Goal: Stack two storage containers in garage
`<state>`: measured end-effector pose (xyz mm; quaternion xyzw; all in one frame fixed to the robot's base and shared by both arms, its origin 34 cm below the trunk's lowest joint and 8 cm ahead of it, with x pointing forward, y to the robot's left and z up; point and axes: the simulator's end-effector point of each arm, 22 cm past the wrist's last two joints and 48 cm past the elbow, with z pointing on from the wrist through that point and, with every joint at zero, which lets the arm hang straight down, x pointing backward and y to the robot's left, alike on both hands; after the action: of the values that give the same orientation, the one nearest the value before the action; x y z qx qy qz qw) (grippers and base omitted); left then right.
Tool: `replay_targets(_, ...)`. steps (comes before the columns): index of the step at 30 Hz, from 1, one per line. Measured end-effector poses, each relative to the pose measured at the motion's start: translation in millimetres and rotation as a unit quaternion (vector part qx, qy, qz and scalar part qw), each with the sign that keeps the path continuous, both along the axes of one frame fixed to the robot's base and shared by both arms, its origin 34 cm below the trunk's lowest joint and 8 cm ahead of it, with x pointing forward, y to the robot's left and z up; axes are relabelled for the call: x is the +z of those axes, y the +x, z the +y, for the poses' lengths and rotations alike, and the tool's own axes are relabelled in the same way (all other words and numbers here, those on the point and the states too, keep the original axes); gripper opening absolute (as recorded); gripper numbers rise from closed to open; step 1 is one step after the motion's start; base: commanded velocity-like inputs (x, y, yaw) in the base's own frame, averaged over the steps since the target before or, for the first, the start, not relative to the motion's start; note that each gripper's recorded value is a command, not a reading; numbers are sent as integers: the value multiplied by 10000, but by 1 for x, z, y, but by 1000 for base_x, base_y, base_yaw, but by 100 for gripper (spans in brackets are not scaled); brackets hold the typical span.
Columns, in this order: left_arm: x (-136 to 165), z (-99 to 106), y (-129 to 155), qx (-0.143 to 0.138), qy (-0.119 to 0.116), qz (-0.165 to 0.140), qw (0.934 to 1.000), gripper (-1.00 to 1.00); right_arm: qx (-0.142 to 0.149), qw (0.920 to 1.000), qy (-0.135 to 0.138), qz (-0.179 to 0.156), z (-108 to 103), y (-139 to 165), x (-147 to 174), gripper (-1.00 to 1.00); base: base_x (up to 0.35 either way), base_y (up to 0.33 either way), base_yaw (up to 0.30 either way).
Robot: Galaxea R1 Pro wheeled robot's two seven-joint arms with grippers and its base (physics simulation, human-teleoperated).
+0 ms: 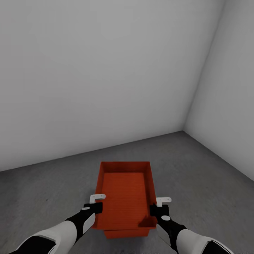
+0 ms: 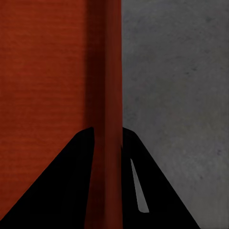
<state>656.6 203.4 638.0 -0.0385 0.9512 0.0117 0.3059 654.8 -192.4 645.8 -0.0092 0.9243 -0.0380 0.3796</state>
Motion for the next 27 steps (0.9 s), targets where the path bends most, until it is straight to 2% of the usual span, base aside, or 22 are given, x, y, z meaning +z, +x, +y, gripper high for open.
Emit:
replay_targets(15, -11, 0, -6, -1, 1, 110, 9999, -100, 0, 9999, -2, 110, 0, -6, -11, -100, 5, 0, 0)
replay_targets(27, -12, 0, -6, 1, -1, 110, 9999, -100, 4, 9999, -7, 110, 0, -6, -11, -100, 277, 0, 0)
